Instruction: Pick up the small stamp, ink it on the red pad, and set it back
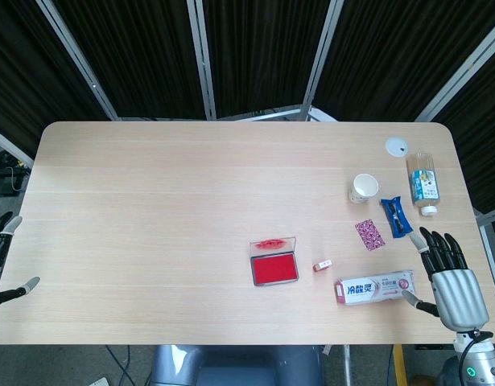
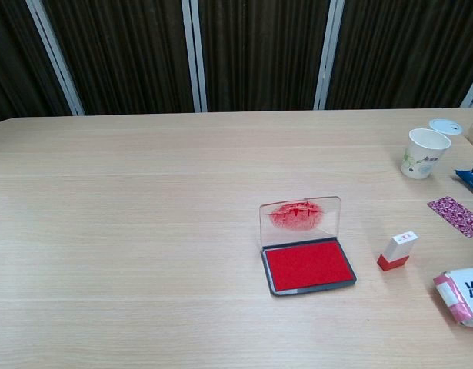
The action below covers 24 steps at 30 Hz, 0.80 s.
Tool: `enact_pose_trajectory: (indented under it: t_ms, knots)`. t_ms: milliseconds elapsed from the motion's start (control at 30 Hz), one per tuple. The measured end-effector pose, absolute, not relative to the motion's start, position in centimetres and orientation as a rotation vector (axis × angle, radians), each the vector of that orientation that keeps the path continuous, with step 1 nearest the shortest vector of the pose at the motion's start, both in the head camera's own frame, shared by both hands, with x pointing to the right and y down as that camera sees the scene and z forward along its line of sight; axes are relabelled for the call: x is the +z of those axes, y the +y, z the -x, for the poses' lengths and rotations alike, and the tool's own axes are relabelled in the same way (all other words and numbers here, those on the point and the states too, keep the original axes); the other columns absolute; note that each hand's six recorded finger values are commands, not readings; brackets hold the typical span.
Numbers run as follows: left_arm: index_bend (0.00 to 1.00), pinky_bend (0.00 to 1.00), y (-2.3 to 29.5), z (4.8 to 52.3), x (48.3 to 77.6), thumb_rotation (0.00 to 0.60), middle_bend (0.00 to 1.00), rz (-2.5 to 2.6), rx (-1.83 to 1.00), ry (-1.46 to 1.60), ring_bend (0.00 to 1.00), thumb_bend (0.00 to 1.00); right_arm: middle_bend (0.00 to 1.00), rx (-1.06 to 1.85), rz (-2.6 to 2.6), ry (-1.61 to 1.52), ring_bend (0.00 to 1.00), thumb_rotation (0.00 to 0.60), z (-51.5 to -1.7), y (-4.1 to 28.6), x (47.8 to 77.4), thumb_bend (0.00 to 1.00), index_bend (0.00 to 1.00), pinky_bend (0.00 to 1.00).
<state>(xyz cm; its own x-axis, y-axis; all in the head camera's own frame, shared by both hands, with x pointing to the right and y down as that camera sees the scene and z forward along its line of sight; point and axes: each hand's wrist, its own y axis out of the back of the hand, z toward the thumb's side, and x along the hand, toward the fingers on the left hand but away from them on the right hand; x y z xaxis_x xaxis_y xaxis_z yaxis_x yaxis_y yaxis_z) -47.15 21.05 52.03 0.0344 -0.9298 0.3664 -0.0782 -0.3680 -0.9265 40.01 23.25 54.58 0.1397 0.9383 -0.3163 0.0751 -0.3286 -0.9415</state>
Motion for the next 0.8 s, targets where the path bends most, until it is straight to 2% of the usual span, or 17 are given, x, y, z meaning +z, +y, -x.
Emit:
enact_pose_trajectory:
  t_ms: [67,133,167,233,300,333,433,567,733,800]
  knots:
    - [0.00,0.00,21.1,47.3,52.1,0.600,0.00,1.555,-1.429,1.057,0.00,0.00,0.00,1.302,1.585,-1.004,0.00,0.600,-40.0,23.2,54.7,0.00,0.00,0.00]
    - [0.00,0.00,21.1,47.5,52.1,0.600,0.00,1.553,-1.434,1.060,0.00,0.00,0.00,1.299,1.589,-0.999,0.03,0.600,-39.8,23.1,54.9,0.00,0.00,0.11]
    - [0.00,0.00,21.1,47.5,52.1,0.600,0.00,1.552,-1.436,1.063,0.00,0.00,0.00,1.292,1.590,-0.997,0.13,0.600,-39.7,23.0,54.9,0.00,0.00,0.28]
    - [0.00,0.00,21.0,47.7,52.0,0.600,0.00,1.546,-1.440,1.070,0.00,0.00,0.00,1.268,1.598,-0.985,0.45,0.600,-39.2,22.6,55.2,0.00,0.00,0.70]
    - [0.00,0.00,20.9,47.8,52.1,0.600,0.00,1.542,-1.443,1.072,0.00,0.00,0.00,1.250,1.614,-0.964,0.64,0.600,-38.7,22.3,55.5,0.00,0.00,0.88]
    - [0.00,0.00,20.9,47.8,52.1,0.600,0.00,1.542,-1.444,1.072,0.00,0.00,0.00,1.242,1.627,-0.947,0.69,0.600,-38.3,22.0,55.8,0.00,0.00,0.93]
    - [0.00,0.00,20.9,47.9,52.4,0.600,0.00,1.540,-1.458,1.064,0.00,0.00,0.03,1.221,1.675,-0.892,0.75,0.600,-37.1,21.2,56.9,0.00,0.00,1.00]
    - [0.00,0.00,20.7,48.3,53.0,0.600,0.00,1.525,-1.489,1.057,0.00,0.00,0.13,1.177,1.772,-0.777,0.78,0.600,-34.4,19.6,58.9,0.00,0.03,1.00]
    - [0.00,0.00,20.3,48.8,53.9,0.600,0.00,1.500,-1.539,1.052,0.00,0.00,0.28,1.105,1.874,-0.584,0.82,0.600,-30.0,17.5,62.0,0.00,0.23,1.00]
    - [0.00,0.00,20.2,49.0,54.4,0.600,0.00,1.494,-1.559,1.046,0.00,0.00,0.32,1.084,1.896,-0.527,0.83,0.600,-28.6,17.1,63.0,0.00,0.28,1.00]
